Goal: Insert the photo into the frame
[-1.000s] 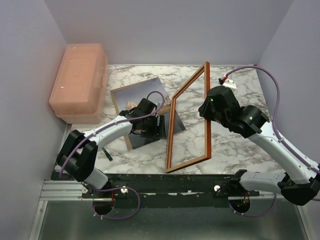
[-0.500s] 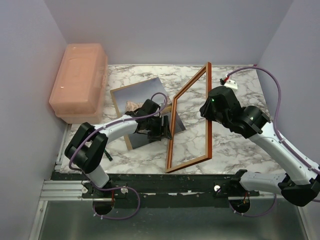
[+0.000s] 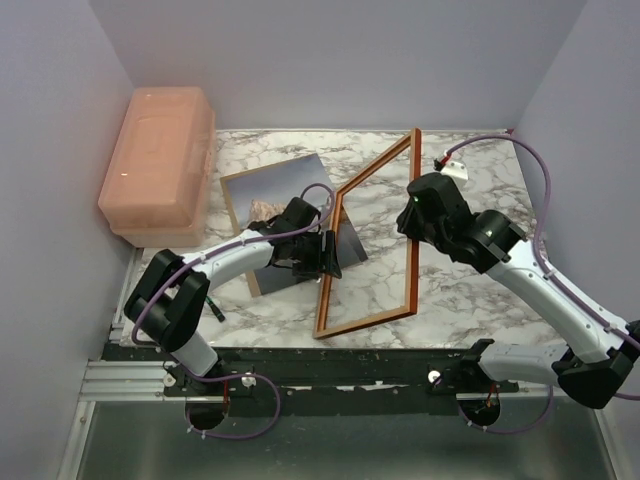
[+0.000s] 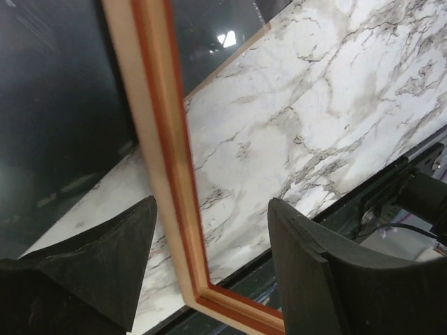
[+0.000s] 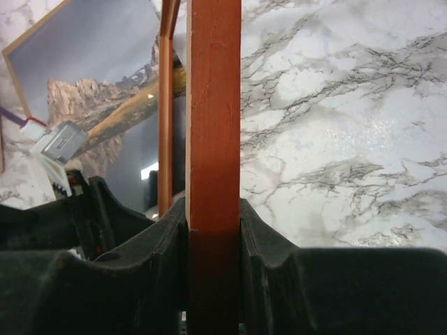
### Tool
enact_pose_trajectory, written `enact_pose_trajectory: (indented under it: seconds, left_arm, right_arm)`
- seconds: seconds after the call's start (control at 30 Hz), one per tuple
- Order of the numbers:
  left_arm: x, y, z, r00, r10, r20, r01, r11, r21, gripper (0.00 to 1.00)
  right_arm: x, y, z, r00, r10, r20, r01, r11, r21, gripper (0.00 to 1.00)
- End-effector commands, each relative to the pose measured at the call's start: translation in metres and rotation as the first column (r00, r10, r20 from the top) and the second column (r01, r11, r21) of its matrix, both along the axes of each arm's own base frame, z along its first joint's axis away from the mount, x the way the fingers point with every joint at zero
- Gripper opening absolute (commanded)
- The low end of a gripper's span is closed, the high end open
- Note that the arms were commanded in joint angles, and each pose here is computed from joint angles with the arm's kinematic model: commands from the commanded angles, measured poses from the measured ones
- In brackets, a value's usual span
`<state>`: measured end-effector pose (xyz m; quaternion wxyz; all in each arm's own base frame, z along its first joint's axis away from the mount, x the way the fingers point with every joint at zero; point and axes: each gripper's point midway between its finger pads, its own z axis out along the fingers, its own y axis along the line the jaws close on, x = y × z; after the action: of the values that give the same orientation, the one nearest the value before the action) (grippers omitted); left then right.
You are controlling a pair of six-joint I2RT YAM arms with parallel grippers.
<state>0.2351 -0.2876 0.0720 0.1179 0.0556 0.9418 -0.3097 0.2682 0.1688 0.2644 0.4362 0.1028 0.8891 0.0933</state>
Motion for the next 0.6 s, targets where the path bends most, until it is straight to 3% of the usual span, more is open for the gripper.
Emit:
enact_pose_trajectory:
  seconds: [0.0, 0.2, 0.57]
  left_arm:
    - [0.008, 0.015, 0.013, 0.996, 0.001, 0.087, -0.004, 0.999, 0.040, 0.66]
    - [0.009, 0.037, 0.001, 0.996, 0.030, 0.089, -0.038, 0.996, 0.083, 0.66]
    - [0.012, 0.103, -0.028, 0.982, 0.112, 0.150, -0.159, 0.922, 0.352, 0.66]
  right_arm:
    - [0.009, -0.016, -0.053, 0.996, -0.025, -0.083, 0.009, 0.982, -0.191, 0.24]
    - [0.023, -0.014, -0.073, 0.994, -0.004, -0.107, -0.015, 0.984, -0.177, 0.23]
    - [0.030, -0.039, -0.118, 0.984, -0.065, -0.165, 0.030, 0.978, -0.206, 0.24]
